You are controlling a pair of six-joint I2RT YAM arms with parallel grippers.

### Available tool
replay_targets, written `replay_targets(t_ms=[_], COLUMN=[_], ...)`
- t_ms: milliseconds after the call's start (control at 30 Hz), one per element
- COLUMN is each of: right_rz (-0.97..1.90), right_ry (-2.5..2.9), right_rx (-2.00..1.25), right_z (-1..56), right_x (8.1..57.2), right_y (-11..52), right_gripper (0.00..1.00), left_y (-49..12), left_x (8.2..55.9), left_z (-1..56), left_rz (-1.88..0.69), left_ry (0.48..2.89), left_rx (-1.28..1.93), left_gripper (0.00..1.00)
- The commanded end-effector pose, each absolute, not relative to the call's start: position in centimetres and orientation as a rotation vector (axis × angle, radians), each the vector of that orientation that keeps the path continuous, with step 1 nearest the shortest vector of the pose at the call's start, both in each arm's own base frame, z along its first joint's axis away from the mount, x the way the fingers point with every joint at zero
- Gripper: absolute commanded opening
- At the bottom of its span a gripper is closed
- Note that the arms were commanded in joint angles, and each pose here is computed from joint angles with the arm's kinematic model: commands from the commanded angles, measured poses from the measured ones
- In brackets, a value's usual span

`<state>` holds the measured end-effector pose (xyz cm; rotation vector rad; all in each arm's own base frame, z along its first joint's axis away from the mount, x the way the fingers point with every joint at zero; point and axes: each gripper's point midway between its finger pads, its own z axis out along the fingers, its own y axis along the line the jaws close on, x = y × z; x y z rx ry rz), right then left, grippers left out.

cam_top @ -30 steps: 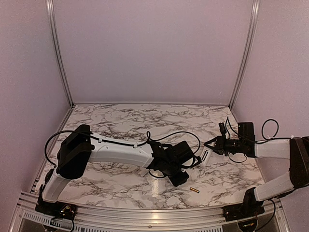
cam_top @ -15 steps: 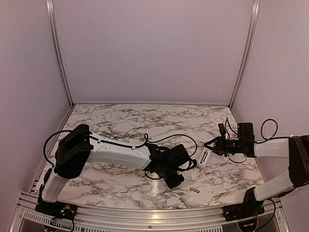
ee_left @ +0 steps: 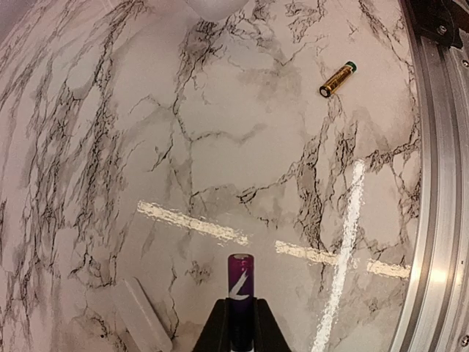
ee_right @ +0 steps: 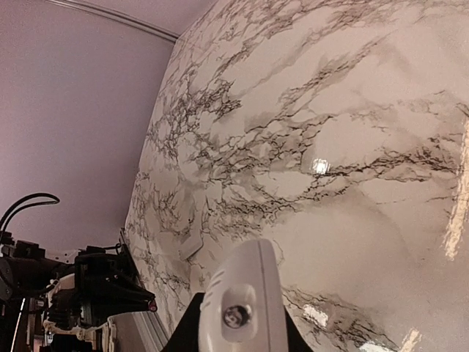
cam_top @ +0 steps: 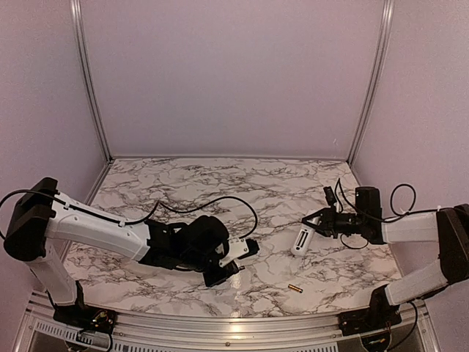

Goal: Load the batteries into the remote control
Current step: Pick up the battery from the center of the board, then place the battery in the battery compartment.

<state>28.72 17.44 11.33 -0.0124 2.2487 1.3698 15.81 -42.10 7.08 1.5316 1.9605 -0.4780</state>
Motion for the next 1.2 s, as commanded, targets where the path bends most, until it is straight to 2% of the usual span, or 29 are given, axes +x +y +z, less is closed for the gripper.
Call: replay_targets(t_ms=[0, 233, 300, 467, 600, 700, 900, 1167], right_rz=[1.427, 1.462, 1.481, 1.493, 1.536, 1.574, 1.6, 1.606], right_ry=[2.179, 2.167, 2.165, 2.183, 2.219, 2.216, 2.228, 2.23], right_rx=[-0.072, -0.057, -0.033, 0.014, 0.068, 0.093, 0.075, 0.067], right_z=[13.0, 13.7, 13.7, 12.6, 10.9, 10.5, 9.9, 10.0], right_x=[28.6, 27.8, 27.5, 27.0, 26.3, 25.9, 25.5, 25.4], right_y=[20.2, 23.8, 24.6, 27.0, 28.6, 29.6, 31.6, 32.3], right_gripper=[0.0, 0.0, 0.0, 0.0, 0.0, 0.0, 0.0, 0.0], left_y=[-43.2, -41.4, -41.6, -42.2, -43.7, -44.9, -46.4, -45.4], left_x=[16.7, 15.7, 16.6, 17.5, 16.2, 15.7, 15.4, 17.0], left_z=[11.3, 13.6, 14.1, 10.9, 9.6, 9.9, 9.2, 7.7], left_rz=[-0.518, -0.611, -0.588, -0.548, -0.733, -0.856, -0.935, -0.817], left_ry=[1.821, 1.765, 1.826, 2.167, 2.319, 2.369, 2.475, 2.551], left_rx=[1.444, 1.35, 1.304, 1.193, 1.084, 1.001, 0.911, 0.83], left_gripper=[0.0, 0.0, 0.0, 0.0, 0.0, 0.0, 0.0, 0.0])
